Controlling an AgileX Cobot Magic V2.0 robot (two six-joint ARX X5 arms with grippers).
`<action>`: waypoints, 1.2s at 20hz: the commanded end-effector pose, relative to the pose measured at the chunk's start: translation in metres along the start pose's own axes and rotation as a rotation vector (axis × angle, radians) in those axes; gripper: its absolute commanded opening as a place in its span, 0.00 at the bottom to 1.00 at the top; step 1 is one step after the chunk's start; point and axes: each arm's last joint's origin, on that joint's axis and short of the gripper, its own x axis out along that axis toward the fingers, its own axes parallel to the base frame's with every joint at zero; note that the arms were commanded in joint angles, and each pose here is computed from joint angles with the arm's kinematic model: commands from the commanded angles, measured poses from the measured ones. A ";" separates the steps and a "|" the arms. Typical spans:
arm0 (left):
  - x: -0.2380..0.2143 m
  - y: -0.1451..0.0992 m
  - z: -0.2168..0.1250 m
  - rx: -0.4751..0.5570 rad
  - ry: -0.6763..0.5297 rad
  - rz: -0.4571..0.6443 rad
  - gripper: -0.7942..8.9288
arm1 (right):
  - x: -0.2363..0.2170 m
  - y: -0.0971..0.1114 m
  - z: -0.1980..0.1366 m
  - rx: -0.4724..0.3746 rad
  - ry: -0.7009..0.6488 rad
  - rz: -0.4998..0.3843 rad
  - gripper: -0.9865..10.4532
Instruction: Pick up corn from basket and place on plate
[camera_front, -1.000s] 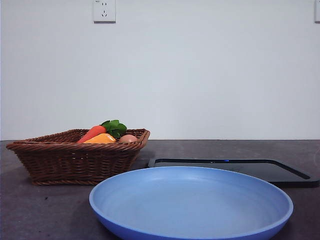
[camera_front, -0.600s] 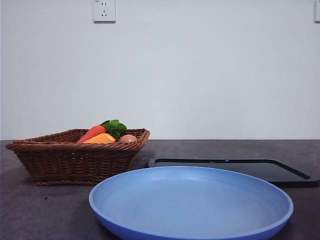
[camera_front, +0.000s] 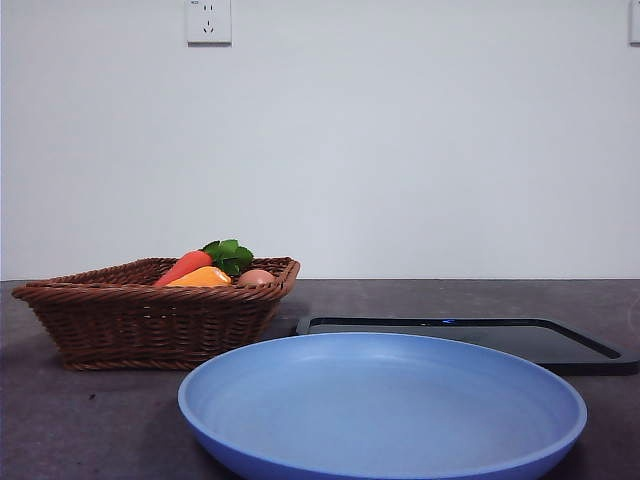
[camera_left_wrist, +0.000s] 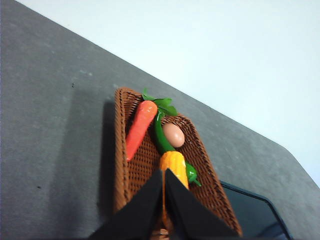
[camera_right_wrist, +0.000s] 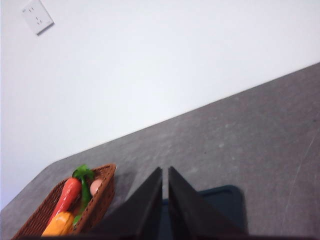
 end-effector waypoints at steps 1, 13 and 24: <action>-0.003 -0.012 0.016 0.021 0.005 -0.047 0.09 | -0.001 0.008 0.012 -0.055 0.041 0.007 0.09; 0.004 -0.040 0.057 0.155 0.307 -0.119 0.09 | 0.018 0.032 0.053 -0.210 0.426 0.081 0.09; 0.010 -0.041 0.051 0.169 0.587 -0.115 0.09 | 0.051 0.043 0.057 -0.240 0.826 0.154 0.09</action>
